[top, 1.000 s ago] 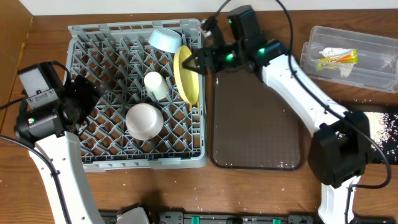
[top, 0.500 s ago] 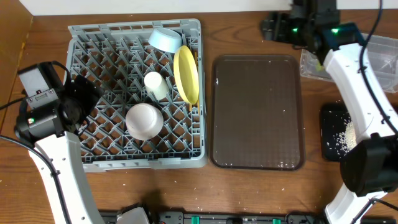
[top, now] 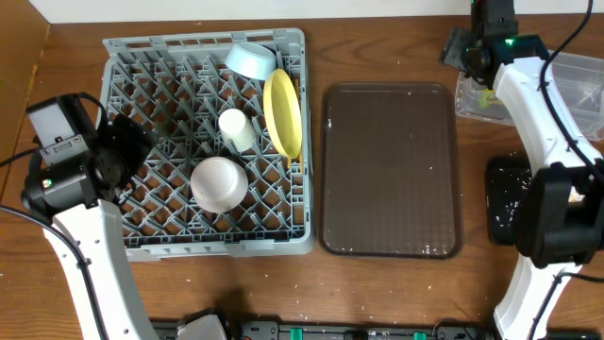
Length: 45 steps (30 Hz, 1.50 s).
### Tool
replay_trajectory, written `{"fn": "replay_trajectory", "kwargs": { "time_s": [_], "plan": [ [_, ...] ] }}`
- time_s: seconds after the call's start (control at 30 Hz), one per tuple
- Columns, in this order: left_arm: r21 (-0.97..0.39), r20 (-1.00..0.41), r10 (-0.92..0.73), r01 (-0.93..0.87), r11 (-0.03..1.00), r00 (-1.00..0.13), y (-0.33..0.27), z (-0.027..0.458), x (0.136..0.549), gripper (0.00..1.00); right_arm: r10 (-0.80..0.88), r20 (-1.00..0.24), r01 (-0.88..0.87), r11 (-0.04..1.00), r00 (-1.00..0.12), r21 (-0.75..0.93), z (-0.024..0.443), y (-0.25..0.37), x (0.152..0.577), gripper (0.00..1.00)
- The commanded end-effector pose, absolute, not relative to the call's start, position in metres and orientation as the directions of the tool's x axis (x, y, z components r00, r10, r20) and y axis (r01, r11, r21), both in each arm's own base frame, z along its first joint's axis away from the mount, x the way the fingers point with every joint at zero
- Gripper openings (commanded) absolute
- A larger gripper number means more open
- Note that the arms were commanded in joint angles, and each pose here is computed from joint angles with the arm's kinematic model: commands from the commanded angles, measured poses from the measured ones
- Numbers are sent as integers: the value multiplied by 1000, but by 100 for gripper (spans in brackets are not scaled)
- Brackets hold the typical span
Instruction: Sort waste into correct bins and load items into the dishwasher
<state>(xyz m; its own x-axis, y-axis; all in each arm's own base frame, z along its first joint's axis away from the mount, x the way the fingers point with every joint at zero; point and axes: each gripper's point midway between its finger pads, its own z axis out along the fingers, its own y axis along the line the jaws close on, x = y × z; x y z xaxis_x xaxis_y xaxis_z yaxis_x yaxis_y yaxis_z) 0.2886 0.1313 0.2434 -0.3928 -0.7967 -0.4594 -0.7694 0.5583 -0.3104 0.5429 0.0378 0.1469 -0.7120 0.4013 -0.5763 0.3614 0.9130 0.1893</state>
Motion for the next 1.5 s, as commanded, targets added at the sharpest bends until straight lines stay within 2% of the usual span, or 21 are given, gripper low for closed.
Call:
{"fn": "replay_trajectory", "kwargs": {
  "time_s": [0.0,0.27,0.5,0.67,0.93,1.1,1.27,1.47],
  "plan": [
    [-307,-463,-801,-779,546,-379,134,245,288,96,446,-570,456,880,-690,137,123,18,545,60],
    [-307,-463,-801,-779,546,-379,134,245,288,96,443,-516,473,877,-733,81,92,16,537,38],
    [-307,-463,-801,-779,546,-379,134,245,288,96,396,-457,451,892,-796,-13,79,9,517,23],
    [-307,-463,-801,-779,546,-379,134,245,288,96,340,-396,402,912,-853,-83,73,5,500,16],
    [-307,-463,-801,-779,546,-379,134,245,288,96,318,-371,376,922,-872,-95,71,-3,496,17],
    [-307,-463,-801,-779,546,-379,134,245,288,96,298,-382,339,940,-875,-43,77,0,503,22],
    [-307,-463,-801,-779,546,-379,134,245,288,96,269,-399,289,957,-877,8,96,6,508,23],
    [-307,-463,-801,-779,546,-379,134,245,288,96,226,-400,221,974,-888,59,117,18,501,30]
  ]
}}
